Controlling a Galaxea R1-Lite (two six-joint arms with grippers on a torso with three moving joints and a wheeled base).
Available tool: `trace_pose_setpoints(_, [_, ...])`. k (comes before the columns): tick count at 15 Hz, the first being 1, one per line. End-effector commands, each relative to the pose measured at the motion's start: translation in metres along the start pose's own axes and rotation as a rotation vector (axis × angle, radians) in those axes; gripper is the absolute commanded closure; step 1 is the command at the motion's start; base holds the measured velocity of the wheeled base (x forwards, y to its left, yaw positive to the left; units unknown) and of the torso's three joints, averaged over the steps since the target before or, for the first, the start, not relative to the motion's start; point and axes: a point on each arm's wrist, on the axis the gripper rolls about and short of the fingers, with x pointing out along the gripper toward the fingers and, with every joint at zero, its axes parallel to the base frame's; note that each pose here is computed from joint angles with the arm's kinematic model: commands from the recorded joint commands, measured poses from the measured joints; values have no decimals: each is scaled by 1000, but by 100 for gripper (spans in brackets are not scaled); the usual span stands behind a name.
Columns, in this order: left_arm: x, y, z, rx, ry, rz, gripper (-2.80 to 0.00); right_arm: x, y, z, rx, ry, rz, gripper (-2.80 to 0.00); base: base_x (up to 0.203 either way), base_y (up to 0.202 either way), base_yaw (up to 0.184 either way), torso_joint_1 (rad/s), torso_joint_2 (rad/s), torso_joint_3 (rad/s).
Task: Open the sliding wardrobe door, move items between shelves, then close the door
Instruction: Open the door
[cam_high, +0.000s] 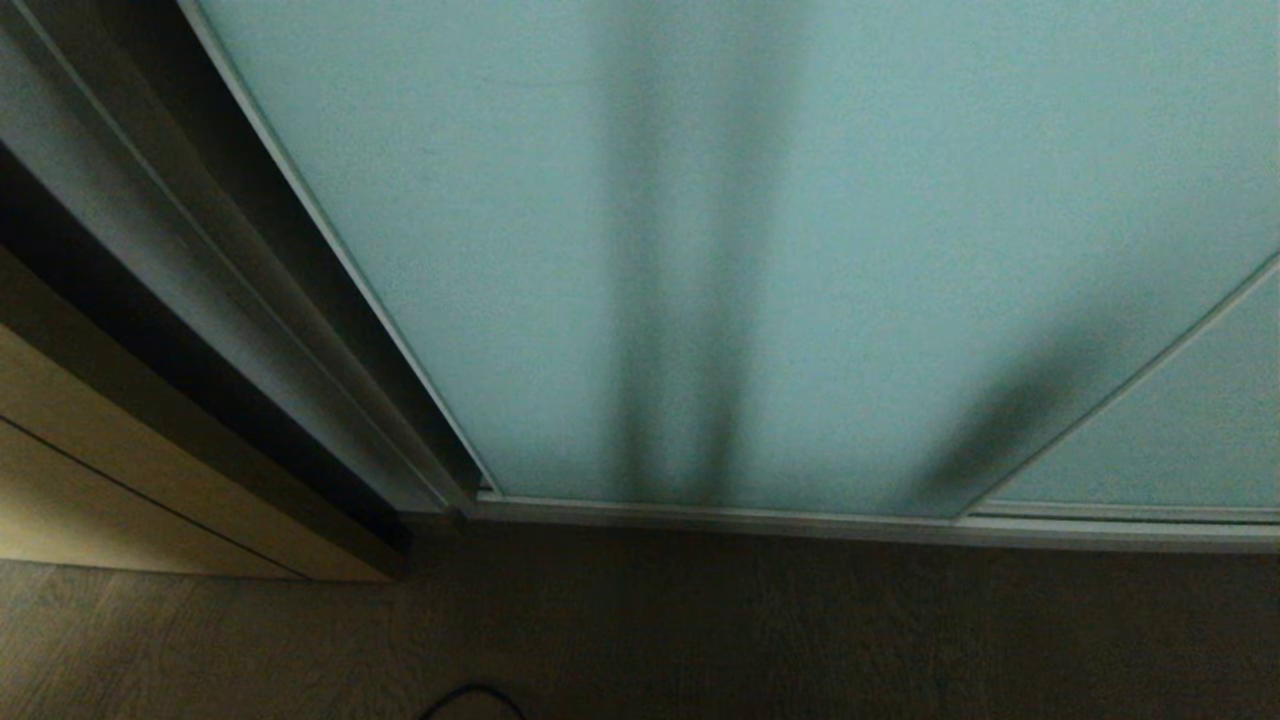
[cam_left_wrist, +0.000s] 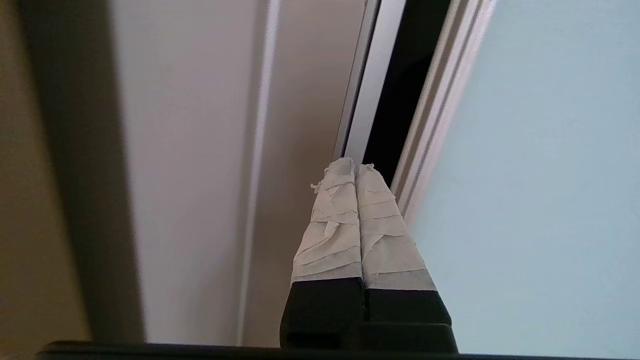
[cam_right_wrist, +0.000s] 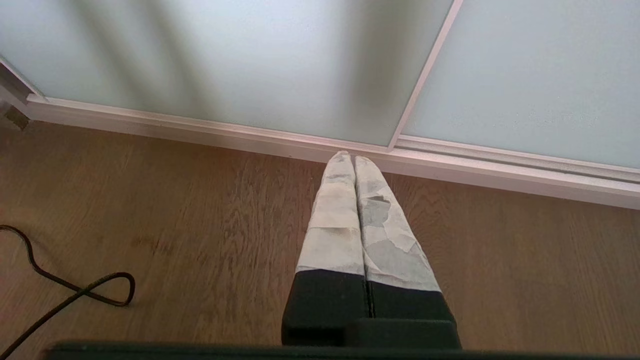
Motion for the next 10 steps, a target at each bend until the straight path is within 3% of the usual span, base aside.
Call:
trace_pose_setpoints(1, [17, -1, -14, 4, 21, 6, 0, 0, 0, 0, 0, 1, 1, 0, 0, 0, 0, 0, 0, 0])
trace_pose_setpoints(10, [48, -4, -52, -32, 90, -13, 0, 0, 0, 0, 0, 2, 1, 0, 0, 0, 0, 0, 0, 0])
